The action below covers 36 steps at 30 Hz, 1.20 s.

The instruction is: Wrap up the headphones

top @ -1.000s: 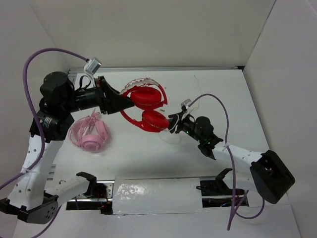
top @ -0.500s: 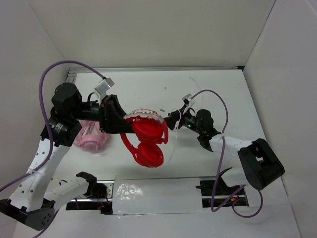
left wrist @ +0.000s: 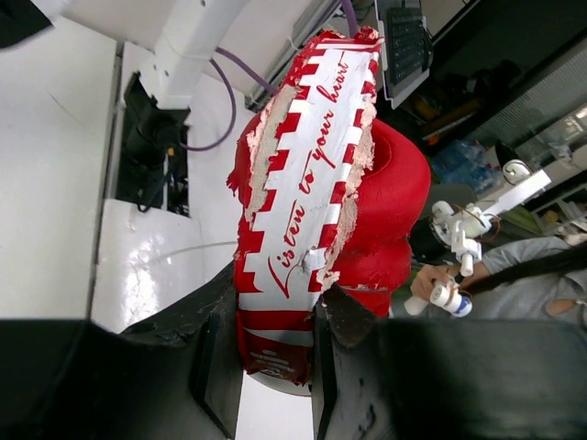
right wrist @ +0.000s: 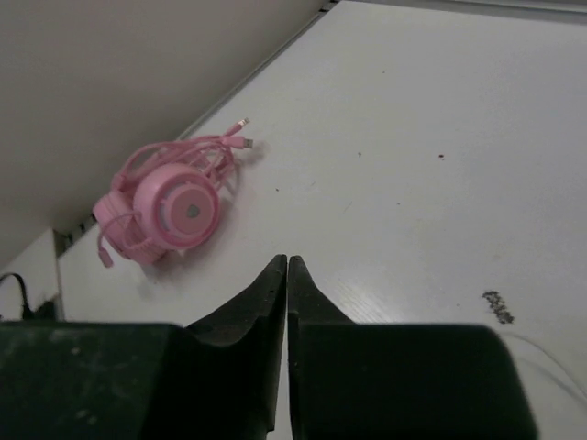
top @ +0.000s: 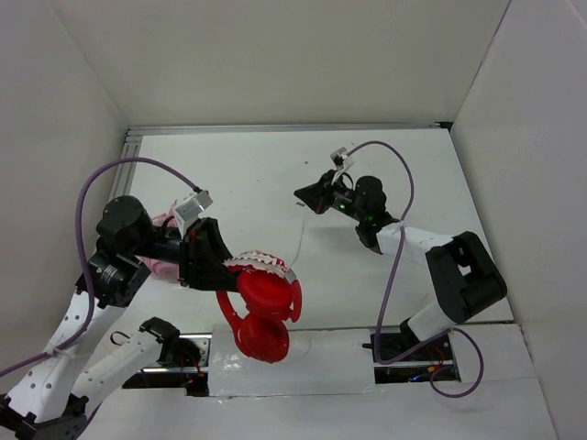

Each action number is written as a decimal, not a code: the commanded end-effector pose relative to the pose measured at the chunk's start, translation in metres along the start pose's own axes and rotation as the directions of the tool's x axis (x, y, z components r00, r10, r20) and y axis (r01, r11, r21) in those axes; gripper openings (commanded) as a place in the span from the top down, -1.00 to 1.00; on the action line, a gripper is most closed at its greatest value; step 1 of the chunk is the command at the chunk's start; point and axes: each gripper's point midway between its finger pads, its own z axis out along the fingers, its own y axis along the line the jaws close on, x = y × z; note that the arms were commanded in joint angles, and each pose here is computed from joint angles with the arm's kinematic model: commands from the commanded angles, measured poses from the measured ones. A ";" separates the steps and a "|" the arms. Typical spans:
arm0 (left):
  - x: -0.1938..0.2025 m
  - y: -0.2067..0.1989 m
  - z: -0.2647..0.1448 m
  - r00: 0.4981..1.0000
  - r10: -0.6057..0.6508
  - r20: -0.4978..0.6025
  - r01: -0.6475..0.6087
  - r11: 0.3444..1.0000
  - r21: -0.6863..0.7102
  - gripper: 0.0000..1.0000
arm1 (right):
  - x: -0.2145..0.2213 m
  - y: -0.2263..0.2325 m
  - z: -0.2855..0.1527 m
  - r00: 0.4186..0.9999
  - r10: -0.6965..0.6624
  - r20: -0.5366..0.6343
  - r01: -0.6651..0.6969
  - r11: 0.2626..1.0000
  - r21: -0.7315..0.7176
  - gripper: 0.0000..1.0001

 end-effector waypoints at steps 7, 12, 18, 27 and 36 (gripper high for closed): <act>-0.004 0.017 0.005 0.996 -0.085 0.014 0.086 0.995 -0.045 1.00 | -0.018 -0.007 0.014 0.992 0.056 -0.115 -0.050 0.997 0.054 0.80; -0.007 0.026 0.004 0.996 -0.071 0.056 0.077 0.991 -0.107 1.00 | 0.023 -0.015 -0.030 0.934 0.238 -0.266 -0.153 0.941 0.303 -0.15; -0.010 0.023 0.004 0.997 -0.047 0.067 0.055 0.991 -0.119 1.00 | 0.075 -0.005 -0.100 0.791 0.538 -0.292 -0.306 0.761 0.572 -0.79; -0.040 -0.002 0.001 0.992 0.079 0.103 -0.065 0.990 -0.127 1.00 | 0.133 0.072 -0.127 0.440 0.782 -0.443 -0.603 0.622 0.499 -0.99; -0.084 -0.040 0.002 0.968 0.228 0.109 -0.220 0.972 -0.079 1.00 | 0.140 0.079 -0.107 0.403 0.782 -0.475 -0.590 0.619 0.518 -0.99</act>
